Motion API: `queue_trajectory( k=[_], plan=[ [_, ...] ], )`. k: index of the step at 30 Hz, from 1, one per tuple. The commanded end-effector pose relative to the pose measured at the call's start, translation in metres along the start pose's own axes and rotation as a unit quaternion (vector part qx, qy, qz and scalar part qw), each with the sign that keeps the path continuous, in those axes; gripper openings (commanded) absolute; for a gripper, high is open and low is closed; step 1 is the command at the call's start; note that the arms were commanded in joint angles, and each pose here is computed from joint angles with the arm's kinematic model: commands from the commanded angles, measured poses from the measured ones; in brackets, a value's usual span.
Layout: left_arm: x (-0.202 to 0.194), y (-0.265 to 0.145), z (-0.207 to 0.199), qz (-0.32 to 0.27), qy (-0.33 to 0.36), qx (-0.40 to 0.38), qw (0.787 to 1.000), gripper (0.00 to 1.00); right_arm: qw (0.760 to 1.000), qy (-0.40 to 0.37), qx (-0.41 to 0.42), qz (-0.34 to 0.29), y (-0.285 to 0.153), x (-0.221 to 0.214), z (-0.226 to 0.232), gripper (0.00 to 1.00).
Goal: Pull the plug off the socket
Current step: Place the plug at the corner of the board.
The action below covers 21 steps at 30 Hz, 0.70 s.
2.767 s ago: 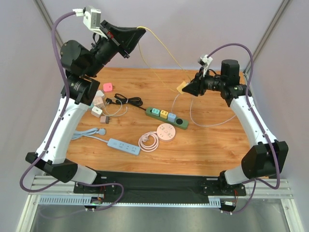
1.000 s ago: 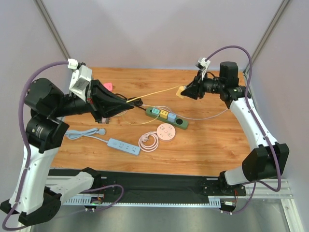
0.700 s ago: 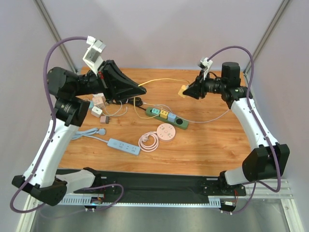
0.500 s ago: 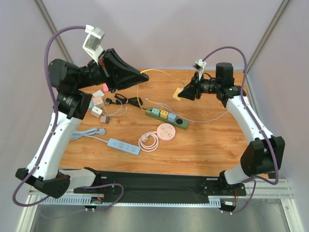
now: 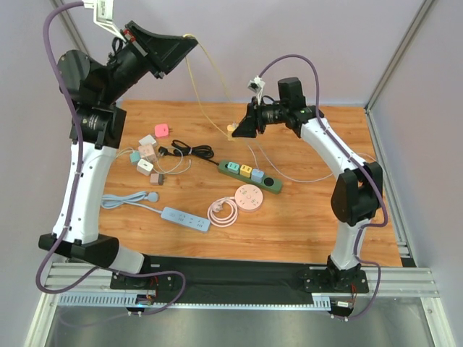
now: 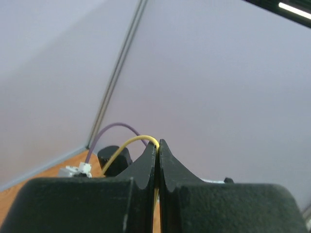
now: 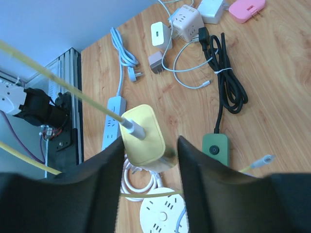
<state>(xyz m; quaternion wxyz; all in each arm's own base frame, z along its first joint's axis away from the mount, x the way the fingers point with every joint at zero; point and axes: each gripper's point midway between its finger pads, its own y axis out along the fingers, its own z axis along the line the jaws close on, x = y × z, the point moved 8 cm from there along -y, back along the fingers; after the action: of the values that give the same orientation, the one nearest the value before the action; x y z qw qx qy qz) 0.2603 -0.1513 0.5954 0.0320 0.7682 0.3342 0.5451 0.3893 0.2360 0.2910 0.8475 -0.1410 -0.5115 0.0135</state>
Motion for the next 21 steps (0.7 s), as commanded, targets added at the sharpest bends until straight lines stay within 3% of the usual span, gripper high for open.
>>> queue_trajectory(
  k=[1,2,6,11,21],
  plan=[
    [0.039,0.001,-0.017,-0.084,0.044,0.014,0.995,0.0,0.999,-0.016,-0.045,0.0,-0.012,0.007,0.001,0.53],
    [0.046,0.003,-0.019,-0.092,0.054,0.015,0.994,0.0,0.998,-0.022,-0.057,-0.003,-0.019,0.006,0.006,0.62],
    [0.061,0.005,-0.021,-0.119,0.059,0.024,0.991,0.0,0.995,-0.045,-0.079,-0.033,-0.049,0.015,0.009,0.79],
    [0.072,0.007,-0.026,-0.139,0.062,0.028,0.988,0.0,0.993,-0.069,-0.091,-0.029,-0.066,0.014,0.02,0.81],
    [0.072,0.005,-0.02,-0.14,0.061,0.048,0.987,0.0,0.993,-0.011,-0.118,0.024,-0.062,-0.044,0.02,0.81]
  ],
)
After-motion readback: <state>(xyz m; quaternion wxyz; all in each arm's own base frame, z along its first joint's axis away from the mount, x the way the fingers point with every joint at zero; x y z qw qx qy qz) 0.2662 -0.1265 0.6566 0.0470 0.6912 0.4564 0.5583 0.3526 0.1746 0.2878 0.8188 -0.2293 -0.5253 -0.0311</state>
